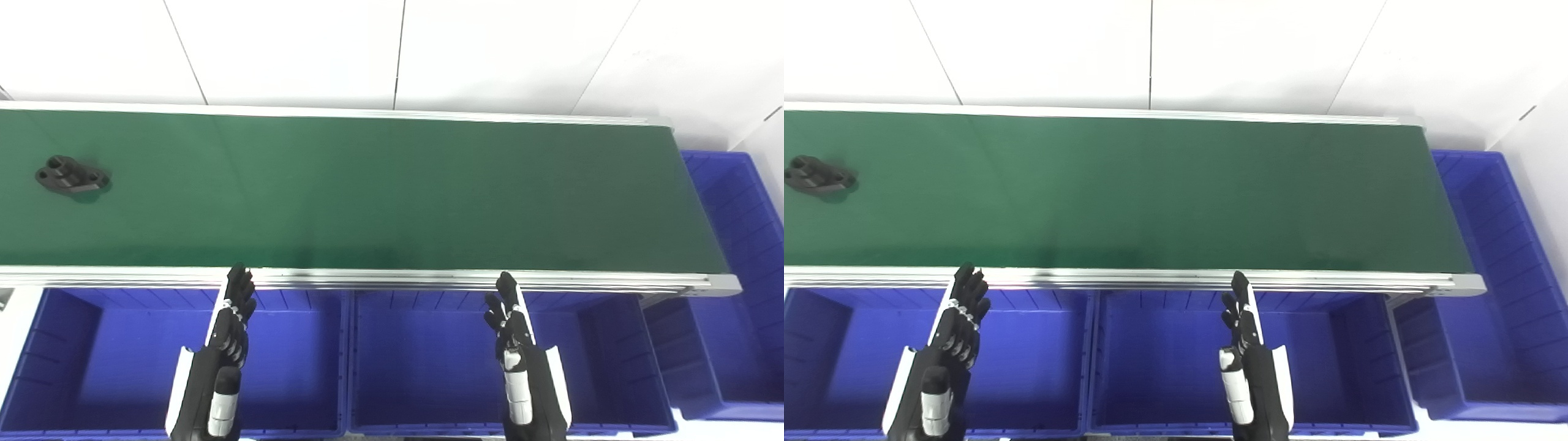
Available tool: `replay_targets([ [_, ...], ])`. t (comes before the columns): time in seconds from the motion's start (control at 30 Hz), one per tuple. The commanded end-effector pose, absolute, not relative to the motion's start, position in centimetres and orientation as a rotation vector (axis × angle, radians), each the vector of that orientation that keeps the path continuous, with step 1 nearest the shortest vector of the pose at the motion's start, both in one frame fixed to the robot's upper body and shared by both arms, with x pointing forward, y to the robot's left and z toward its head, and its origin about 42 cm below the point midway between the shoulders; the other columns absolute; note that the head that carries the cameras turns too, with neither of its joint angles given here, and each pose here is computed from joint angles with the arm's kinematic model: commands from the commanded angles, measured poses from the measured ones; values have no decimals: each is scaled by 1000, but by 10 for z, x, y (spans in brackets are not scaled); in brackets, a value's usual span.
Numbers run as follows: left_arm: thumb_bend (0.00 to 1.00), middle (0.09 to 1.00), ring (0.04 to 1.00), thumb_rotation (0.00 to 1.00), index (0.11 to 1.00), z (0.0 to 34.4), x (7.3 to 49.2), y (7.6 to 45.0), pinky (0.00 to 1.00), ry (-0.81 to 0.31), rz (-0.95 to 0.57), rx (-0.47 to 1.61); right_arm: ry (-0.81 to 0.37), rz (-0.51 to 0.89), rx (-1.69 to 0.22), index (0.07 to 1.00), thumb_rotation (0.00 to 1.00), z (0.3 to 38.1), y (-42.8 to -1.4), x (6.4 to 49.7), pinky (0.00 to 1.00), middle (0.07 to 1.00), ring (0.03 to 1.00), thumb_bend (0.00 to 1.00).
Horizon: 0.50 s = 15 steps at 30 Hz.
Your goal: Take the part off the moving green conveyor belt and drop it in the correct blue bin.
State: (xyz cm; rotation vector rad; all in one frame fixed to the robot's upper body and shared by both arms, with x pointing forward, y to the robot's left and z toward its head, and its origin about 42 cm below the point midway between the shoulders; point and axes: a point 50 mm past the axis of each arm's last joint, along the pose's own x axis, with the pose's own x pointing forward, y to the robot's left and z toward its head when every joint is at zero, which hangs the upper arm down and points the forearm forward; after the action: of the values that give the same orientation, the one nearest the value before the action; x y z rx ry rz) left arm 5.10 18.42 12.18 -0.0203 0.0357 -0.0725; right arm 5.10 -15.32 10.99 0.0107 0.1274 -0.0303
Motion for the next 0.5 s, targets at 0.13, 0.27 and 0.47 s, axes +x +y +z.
replay_targets([
  [0.13, 833, 1000, 1000, 992, 1000, 130, 54, 183, 1000, -25, -90, -15, 92, -38, 38, 1000, 1000, 120, -147, 53, 964, 1000, 974, 789],
  [0.27, 832, 1000, 1000, 996, 1000, 130, 54, 183, 1000, -29, -88, -5, 96, -40, 37, 1000, 1000, 120, -147, 53, 963, 1000, 973, 788],
  [0.47, 843, 1000, 1000, 992, 1000, 129, 54, 183, 1000, -26, -88, -16, 95, -38, 36, 1000, 1000, 120, -148, 53, 964, 1000, 977, 789],
])
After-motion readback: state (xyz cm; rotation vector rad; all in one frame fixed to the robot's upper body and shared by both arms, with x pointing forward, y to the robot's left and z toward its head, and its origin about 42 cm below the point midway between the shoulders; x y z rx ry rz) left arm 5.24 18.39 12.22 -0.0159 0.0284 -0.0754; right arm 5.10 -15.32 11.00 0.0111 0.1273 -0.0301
